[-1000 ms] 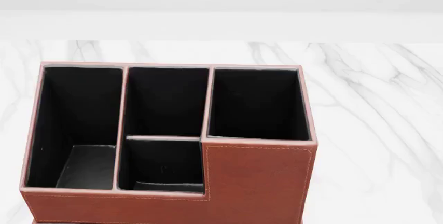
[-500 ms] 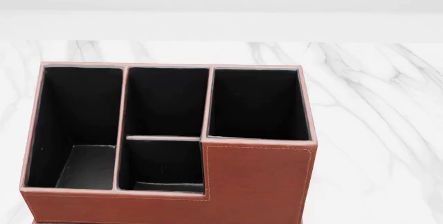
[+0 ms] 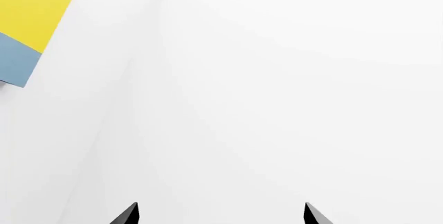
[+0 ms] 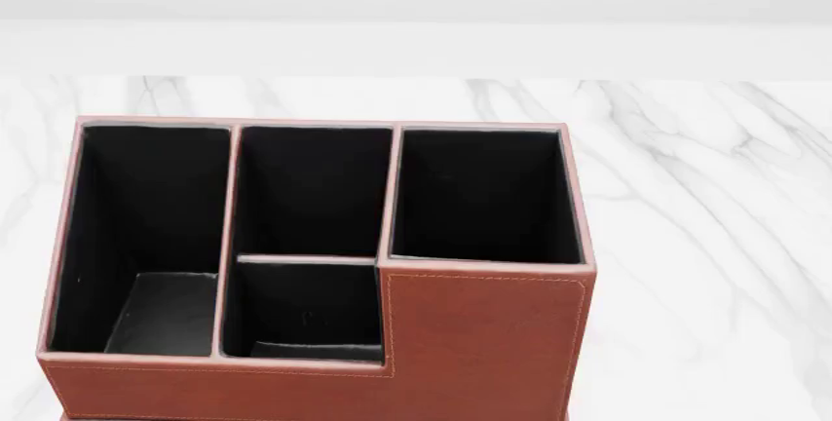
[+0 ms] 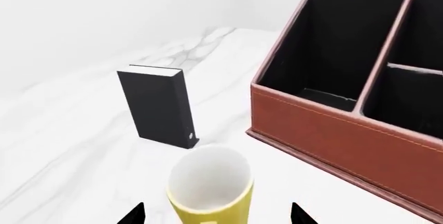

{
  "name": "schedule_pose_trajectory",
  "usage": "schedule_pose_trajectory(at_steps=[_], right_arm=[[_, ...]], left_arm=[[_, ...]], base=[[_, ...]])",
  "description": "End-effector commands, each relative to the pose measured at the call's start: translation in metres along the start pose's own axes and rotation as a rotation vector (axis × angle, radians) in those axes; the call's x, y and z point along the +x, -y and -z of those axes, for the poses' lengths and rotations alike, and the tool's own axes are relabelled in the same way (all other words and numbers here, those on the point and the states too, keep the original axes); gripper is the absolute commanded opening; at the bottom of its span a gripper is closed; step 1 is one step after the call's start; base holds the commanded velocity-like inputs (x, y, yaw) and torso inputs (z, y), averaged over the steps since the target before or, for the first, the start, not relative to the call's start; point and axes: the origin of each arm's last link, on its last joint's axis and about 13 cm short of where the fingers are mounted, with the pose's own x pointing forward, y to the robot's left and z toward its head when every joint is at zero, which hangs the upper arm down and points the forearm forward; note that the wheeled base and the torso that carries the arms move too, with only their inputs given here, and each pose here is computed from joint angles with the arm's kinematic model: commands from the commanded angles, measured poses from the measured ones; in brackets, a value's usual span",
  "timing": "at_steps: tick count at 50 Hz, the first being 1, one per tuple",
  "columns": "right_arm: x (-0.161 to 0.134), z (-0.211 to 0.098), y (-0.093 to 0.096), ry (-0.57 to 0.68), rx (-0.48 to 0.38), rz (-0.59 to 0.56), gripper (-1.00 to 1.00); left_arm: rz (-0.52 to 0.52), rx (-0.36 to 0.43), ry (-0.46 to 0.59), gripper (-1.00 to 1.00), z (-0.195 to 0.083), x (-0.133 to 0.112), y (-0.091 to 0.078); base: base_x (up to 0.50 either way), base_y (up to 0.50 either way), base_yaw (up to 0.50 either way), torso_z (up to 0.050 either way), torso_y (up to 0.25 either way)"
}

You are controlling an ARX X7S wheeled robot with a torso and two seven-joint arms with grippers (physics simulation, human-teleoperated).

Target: Pick up the yellow and white mug and place it to the right of the caddy.

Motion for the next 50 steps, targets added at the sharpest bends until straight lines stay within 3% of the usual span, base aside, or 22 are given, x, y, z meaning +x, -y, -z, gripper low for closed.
schedule_pose_trajectory(at_steps=[1,50], right_arm=[[0.002,0.008,0.000,-0.027,0.000,-0.010,1.00],[0.016,0.057,-0.002,-0.006,0.001,-0.057,1.00]], left_arm=[[0.001,0.000,0.000,1.00,0.000,0.000,0.000],[0.009,-0.003,0.003,1.00,0.000,-0.002,0.001]], base=[[0.00,0.00,0.00,0.000,0.000],[0.00,0.00,0.00,0.000,0.000]])
